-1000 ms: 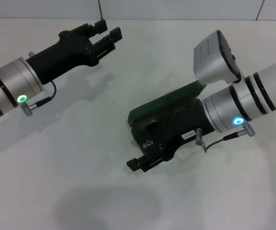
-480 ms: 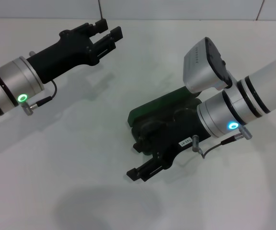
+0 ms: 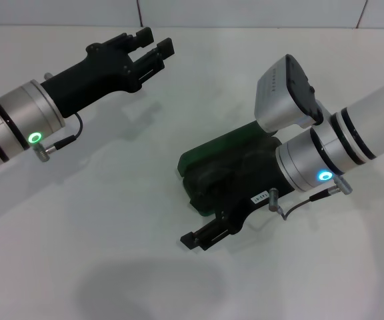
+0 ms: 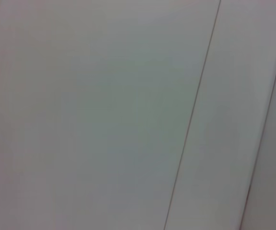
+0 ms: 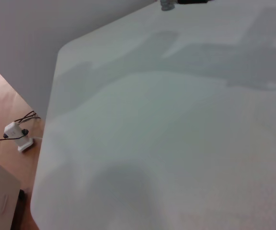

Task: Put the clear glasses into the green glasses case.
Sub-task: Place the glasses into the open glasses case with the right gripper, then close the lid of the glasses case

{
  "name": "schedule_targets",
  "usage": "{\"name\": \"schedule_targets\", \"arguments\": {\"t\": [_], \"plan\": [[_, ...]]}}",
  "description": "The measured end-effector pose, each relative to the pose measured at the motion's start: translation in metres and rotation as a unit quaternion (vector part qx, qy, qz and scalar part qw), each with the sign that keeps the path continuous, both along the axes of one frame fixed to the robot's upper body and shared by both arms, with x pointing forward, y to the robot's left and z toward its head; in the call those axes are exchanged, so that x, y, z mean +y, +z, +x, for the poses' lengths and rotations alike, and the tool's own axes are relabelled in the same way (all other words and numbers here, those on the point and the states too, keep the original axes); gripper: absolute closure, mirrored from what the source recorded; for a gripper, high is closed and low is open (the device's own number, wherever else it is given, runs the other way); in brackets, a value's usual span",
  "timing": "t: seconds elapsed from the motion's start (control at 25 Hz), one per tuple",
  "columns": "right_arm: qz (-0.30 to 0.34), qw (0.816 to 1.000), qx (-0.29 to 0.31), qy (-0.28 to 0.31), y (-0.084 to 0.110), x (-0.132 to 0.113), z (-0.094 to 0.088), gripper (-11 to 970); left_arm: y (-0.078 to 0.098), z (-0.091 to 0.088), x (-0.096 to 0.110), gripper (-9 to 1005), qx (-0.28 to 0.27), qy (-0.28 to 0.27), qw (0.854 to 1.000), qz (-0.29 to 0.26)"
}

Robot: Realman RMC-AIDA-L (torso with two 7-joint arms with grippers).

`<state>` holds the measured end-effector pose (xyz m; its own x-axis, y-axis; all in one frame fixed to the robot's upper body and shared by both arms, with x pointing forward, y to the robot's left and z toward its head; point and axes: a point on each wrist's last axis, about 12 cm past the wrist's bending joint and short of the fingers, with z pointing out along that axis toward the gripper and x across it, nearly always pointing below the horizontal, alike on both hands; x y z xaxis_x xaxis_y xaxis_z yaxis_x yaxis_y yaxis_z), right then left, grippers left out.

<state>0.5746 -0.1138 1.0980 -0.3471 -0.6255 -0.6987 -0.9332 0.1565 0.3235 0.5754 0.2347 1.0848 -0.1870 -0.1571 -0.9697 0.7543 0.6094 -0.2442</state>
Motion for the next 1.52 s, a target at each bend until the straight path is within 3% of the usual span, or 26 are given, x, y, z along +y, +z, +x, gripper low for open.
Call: {"name": "schedule_targets", "arguments": {"t": [0.28,0.48,0.6,0.76,0.88,0.96,1.0,1.04,1.08,1.2,1.32,1.52], "plan": [[0.018,1.0,-0.011,0.002,0.007,-0.005,-0.002,105,-0.001,-0.001,0.0,481,0.001,0.002,1.0,-0.001],[0.07,0.997,-0.02,0.021,0.025,-0.02,-0.01,105,0.0,0.0,0.0,482,-0.001,0.002,1.0,-0.002],[0.081,0.996,-0.022,0.021,0.028,-0.038,-0.011,105,0.001,0.001,0.001,482,-0.001,0.003,1.0,-0.001],[0.117,0.993,-0.034,0.013,0.027,-0.081,-0.019,105,0.001,0.0,0.006,482,-0.003,0.011,1.0,-0.001],[0.126,0.991,-0.043,0.005,0.026,-0.095,-0.022,106,-0.001,-0.001,0.012,482,-0.005,0.023,1.0,0.001],[0.168,0.975,-0.095,-0.108,0.021,-0.157,-0.031,106,-0.005,-0.004,0.015,481,-0.005,0.031,0.999,0.006],[0.18,0.968,-0.109,-0.134,0.021,-0.169,-0.032,107,-0.006,-0.006,0.016,481,-0.006,0.034,0.999,0.009],[0.213,0.949,-0.144,-0.183,0.021,-0.188,-0.038,107,-0.008,-0.007,0.017,481,-0.006,0.035,0.999,0.012],[0.213,0.949,-0.144,-0.183,0.021,-0.188,-0.038,107,-0.01,-0.008,0.016,481,-0.006,0.037,0.999,0.015],[0.281,0.901,-0.217,-0.248,0.022,-0.206,-0.045,108,-0.017,-0.01,0.009,481,0.002,0.034,0.999,0.026],[0.329,0.863,-0.267,-0.276,0.021,-0.206,-0.044,108,-0.024,-0.01,-0.01,481,0.011,0.007,0.998,0.055],[0.344,0.842,-0.297,-0.292,0.024,-0.204,-0.036,110,-0.031,-0.007,-0.05,481,0.038,-0.069,0.994,0.081]]}}
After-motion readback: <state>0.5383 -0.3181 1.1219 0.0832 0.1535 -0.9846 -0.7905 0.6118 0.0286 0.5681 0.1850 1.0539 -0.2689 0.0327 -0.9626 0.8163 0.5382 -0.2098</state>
